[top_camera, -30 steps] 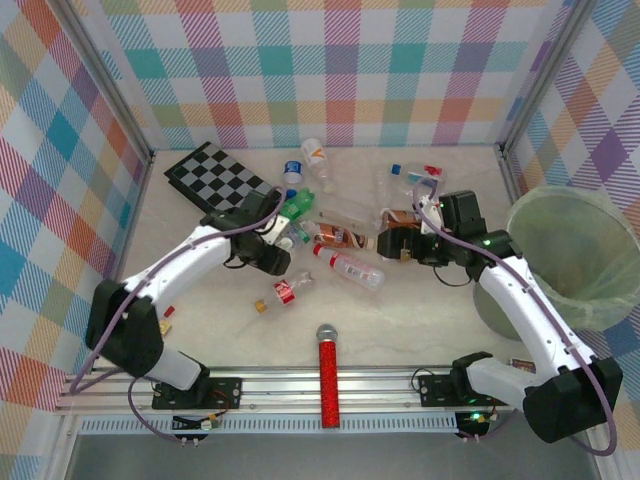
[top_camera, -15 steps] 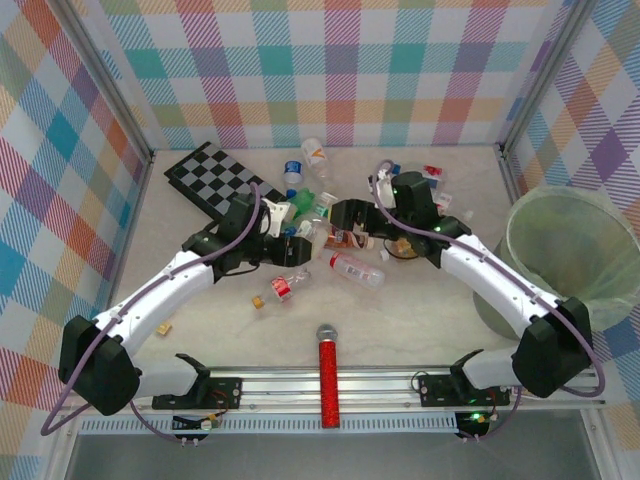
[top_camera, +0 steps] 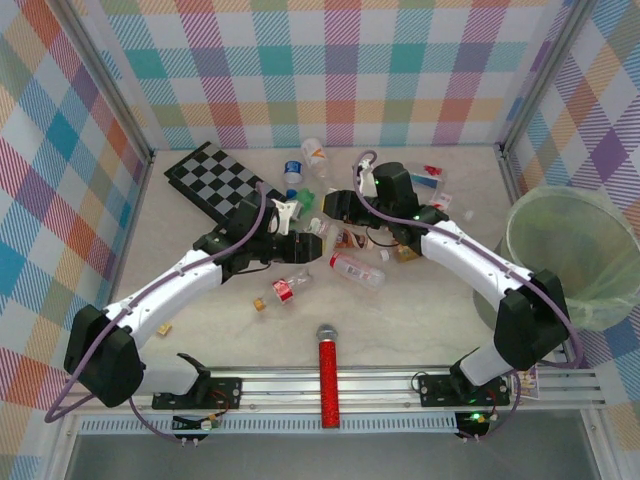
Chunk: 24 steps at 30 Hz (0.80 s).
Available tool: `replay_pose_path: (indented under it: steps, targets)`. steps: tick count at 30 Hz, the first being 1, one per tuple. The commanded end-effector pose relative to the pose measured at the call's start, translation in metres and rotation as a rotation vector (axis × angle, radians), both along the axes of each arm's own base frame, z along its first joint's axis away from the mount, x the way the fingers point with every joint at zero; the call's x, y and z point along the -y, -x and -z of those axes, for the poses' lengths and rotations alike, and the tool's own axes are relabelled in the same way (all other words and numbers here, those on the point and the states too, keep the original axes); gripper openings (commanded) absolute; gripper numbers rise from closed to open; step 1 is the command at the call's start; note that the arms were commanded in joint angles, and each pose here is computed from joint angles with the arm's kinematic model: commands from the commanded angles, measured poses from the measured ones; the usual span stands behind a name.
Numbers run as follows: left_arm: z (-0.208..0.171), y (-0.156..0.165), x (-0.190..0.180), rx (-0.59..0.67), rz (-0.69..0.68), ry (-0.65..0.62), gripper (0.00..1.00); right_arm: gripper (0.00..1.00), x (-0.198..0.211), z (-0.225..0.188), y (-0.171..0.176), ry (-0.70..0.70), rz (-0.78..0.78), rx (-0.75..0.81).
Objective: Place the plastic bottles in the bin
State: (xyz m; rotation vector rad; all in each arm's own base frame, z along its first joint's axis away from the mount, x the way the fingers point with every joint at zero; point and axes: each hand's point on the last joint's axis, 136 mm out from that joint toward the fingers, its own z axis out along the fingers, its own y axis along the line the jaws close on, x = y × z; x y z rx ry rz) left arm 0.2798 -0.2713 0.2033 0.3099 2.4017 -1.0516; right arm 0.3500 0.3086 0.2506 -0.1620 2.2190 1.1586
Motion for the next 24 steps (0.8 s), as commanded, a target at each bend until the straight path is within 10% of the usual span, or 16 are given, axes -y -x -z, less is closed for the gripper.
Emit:
replay_pose_path:
  steps: [1,4,8,24]
  targets:
    - [-0.012,0.001,0.01,0.027,0.021,0.051,0.49,0.33,-0.002,-0.016,-0.006,-0.006,0.013,0.057]
    - [-0.017,0.0,0.011,0.044,0.021,0.062,0.59,0.24,0.001,-0.02,-0.006,0.006,0.024,0.071]
    - [-0.03,0.005,0.011,0.085,0.039,0.098,0.99,0.16,0.015,-0.041,-0.005,0.083,0.047,0.134]
    - [-0.028,0.02,-0.018,0.102,-0.011,-0.011,1.0,0.01,0.277,-0.235,0.05,0.92,0.804,0.614]
